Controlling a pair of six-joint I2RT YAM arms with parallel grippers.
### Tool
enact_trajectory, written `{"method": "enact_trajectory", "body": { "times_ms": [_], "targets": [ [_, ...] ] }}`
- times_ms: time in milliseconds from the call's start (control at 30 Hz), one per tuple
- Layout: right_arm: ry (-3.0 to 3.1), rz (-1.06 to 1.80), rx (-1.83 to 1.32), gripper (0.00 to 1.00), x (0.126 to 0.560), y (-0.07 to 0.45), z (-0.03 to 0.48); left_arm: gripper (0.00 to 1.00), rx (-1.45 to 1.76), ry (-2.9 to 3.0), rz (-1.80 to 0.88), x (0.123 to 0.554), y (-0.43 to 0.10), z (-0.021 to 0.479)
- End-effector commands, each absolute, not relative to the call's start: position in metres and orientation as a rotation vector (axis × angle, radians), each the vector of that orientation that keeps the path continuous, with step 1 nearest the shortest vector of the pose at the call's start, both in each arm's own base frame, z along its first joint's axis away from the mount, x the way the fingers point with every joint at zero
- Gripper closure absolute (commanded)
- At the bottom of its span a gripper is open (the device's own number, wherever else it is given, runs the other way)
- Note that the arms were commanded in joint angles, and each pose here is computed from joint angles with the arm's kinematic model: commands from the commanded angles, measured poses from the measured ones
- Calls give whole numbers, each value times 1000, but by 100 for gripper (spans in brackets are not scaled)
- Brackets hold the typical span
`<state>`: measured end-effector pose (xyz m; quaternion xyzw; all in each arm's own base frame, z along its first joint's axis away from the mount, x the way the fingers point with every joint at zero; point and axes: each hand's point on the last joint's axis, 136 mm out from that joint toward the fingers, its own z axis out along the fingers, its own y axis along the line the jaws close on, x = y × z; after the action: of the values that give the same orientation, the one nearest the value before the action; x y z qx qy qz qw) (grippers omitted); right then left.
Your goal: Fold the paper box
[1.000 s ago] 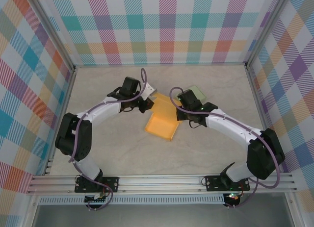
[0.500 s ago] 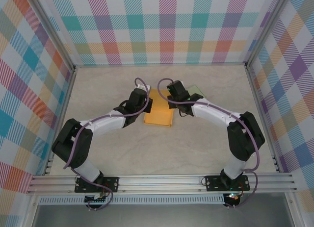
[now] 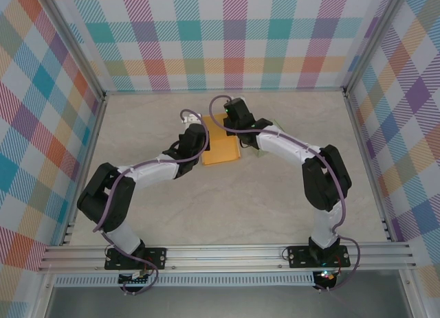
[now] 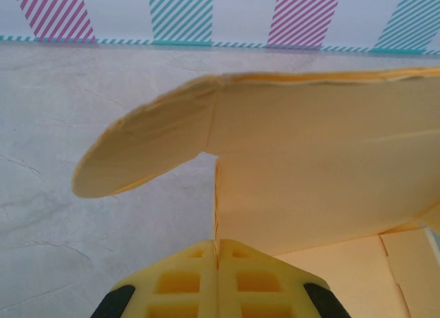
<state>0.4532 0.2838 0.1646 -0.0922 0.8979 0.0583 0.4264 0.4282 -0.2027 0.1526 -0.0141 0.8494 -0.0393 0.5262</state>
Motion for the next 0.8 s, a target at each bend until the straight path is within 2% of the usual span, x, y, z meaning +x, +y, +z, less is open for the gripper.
{"method": "enact_trajectory", "body": {
  "times_ms": [0,200,567,667,767],
  "targets": [
    [2245,235,-250,82,452,303,164,100,-55,1977,-183,434,-222,160],
    [2267,301,-195,82,445,304,150,100,-85,2004,-187,432,-221,140],
    [2290,425,-101,76,432,307,136,100,-119,2015,-144,422,-216,124],
    [2296,450,-90,77,428,307,134,100,-128,2019,-141,420,-215,120],
    [2300,464,-91,82,424,307,131,100,-135,2025,-141,417,-214,117]
  ]
}}
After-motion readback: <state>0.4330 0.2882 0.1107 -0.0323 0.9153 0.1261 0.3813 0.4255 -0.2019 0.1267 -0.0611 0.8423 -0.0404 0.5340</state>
